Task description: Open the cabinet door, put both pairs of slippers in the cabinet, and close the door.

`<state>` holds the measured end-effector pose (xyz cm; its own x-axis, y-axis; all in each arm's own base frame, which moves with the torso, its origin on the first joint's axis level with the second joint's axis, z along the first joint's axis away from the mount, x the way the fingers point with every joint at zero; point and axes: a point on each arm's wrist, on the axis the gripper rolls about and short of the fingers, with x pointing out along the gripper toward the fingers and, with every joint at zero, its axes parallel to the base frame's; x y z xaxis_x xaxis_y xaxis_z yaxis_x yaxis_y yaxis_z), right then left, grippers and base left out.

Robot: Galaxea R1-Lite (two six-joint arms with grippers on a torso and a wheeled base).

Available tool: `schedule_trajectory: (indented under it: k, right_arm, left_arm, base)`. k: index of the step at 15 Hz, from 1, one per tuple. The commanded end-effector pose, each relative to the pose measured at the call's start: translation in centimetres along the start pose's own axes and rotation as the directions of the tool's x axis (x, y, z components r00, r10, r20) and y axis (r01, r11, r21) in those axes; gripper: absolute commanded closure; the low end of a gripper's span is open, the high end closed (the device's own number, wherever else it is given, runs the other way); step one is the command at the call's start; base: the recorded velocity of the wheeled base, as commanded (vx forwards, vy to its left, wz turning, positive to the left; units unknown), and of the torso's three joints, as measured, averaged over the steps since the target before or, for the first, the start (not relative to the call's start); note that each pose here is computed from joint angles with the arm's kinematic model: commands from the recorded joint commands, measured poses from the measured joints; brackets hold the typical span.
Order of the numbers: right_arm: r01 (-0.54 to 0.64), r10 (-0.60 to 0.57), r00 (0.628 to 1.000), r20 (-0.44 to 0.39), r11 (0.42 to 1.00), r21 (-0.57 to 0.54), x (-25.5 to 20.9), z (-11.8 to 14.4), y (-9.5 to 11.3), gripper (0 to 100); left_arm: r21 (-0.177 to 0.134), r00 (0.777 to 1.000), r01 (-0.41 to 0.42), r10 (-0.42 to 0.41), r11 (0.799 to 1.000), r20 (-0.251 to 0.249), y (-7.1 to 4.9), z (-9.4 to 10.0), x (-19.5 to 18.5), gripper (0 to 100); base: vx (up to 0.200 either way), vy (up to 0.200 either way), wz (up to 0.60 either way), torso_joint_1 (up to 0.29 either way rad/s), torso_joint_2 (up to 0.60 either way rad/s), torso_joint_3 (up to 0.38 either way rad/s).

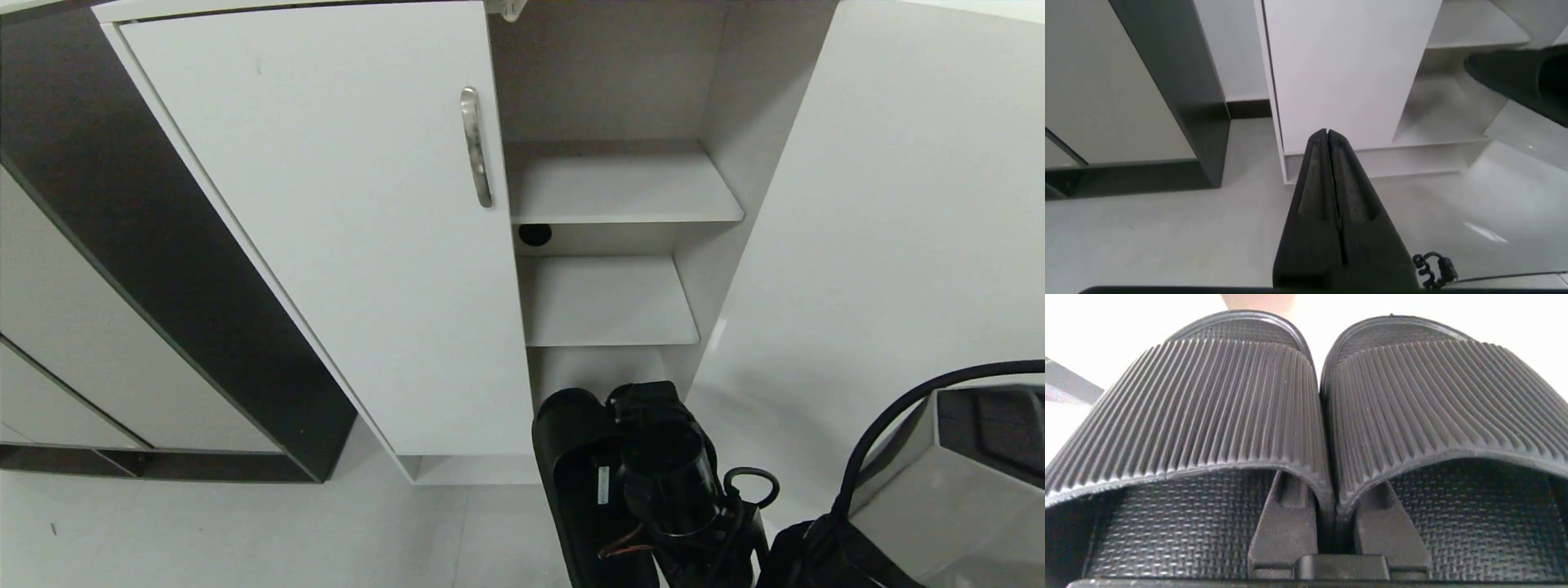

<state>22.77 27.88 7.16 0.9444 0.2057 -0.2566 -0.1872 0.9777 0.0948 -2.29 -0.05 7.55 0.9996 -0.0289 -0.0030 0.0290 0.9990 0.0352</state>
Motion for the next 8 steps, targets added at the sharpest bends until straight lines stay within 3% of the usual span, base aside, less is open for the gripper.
schedule_trajectory:
  k: [1,4,8]
  right_arm:
    - [0.027,-0.027,0.999,0.020,1.000,-0.010,0.7,-0.3,-0.3,100]
    - [0.093,-0.093,0.991,0.100,0.996,-0.003,3.3,0.3,0.2,100]
    - [0.119,-0.098,0.966,0.241,0.990,-0.076,2.9,1.3,-0.1,100]
  left_arm:
    - [0.000,1.000,0.000,0.000,1.000,-0.002,0.0,0.0,0.0,100]
    - [0.000,1.000,0.000,0.000,1.000,-0.002,0.0,0.0,0.0,100]
    - [0.000,1.000,0.000,0.000,1.000,-0.002,0.0,0.0,0.0,100]
  base:
    - [0.000,0.000,0.00,-0.002,-0.01,-0.188]
    - [0.000,0.000,0.00,0.001,0.00,-0.165]
    - [0.000,0.000,0.00,0.000,0.00,0.000]
